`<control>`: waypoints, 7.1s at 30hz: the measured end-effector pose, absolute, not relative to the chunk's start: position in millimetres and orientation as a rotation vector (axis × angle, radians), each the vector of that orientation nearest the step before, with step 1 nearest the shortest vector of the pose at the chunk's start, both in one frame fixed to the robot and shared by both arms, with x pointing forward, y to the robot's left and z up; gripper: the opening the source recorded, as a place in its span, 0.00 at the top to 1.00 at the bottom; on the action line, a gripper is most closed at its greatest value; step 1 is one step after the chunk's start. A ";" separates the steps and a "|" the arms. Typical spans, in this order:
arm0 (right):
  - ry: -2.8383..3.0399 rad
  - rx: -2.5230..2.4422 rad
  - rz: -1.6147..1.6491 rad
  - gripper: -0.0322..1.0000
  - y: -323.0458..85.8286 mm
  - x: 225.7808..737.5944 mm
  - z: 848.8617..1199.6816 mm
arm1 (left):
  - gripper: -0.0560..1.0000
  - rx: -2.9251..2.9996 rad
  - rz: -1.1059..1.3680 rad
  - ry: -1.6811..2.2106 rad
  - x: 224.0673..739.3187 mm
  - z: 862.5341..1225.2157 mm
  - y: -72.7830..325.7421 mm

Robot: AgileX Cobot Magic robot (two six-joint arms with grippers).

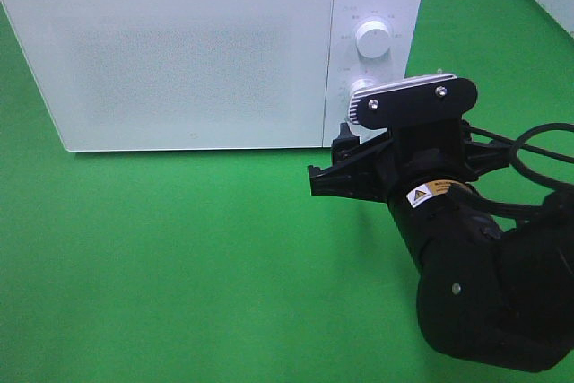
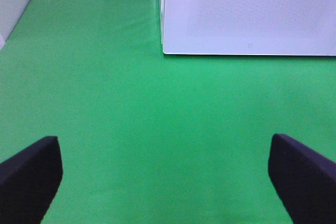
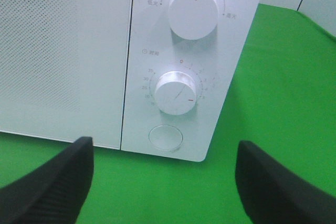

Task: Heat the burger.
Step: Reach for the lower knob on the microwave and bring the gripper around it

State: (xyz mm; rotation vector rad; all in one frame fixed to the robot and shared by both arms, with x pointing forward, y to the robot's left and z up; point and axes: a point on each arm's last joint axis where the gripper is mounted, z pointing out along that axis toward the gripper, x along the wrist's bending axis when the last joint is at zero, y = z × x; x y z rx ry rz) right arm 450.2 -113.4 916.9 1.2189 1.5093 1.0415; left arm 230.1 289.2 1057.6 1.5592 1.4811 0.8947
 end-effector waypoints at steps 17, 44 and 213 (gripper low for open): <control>1.416 1.272 1.043 0.26 -121.3 494.8 909.4 | 0.01 1.559 0.895 1.481 230.1 1057.6 289.2; 1.420 1.300 1.061 0.26 -111.5 543.7 886.1 | 0.01 1.559 0.895 1.481 230.1 1057.6 289.2; 0.072 2.461 2.045 0.40 -111.2 557.3 877.5 | 0.01 1.559 0.895 1.481 230.1 1057.6 289.2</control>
